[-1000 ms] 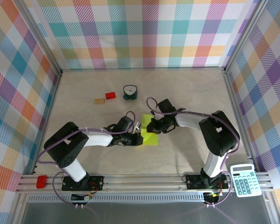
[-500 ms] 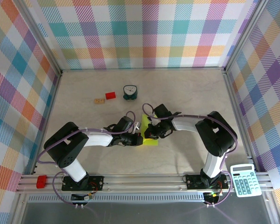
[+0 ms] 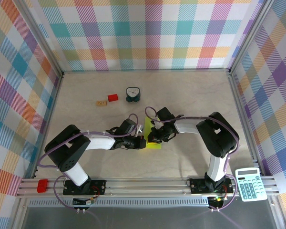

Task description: Fold a paper plane with a square sheet of paper (fold left side to right side)

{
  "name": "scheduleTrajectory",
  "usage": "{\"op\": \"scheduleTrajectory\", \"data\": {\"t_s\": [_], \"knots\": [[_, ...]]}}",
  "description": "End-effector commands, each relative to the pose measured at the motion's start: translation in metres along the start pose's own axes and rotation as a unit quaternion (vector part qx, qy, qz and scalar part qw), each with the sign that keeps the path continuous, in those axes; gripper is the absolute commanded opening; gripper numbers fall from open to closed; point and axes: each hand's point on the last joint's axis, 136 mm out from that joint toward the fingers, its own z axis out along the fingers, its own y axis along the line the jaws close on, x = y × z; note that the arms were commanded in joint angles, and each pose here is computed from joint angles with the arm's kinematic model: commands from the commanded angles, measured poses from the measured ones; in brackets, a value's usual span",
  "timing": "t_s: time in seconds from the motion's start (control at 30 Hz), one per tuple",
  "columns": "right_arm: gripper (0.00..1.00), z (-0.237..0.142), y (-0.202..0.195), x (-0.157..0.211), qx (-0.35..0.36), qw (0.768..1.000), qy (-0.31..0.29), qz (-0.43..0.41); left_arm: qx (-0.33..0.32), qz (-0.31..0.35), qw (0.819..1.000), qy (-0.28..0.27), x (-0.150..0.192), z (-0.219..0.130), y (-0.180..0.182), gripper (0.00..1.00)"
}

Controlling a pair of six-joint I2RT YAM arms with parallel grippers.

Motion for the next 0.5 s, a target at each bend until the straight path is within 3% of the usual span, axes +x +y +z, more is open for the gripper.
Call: {"op": "scheduleTrajectory", "data": {"t_s": [0.0,0.47], "knots": [[0.00,0.005,-0.011,0.001,0.028,1.000,0.005,-0.001,-0.050,-0.015,0.998,0.031,0.023,0.001,0.026,0.00],[0.00,-0.011,-0.023,-0.013,0.049,0.999,-0.015,0.004,-0.068,-0.023,0.997,0.038,0.031,0.000,0.037,0.00]]}}
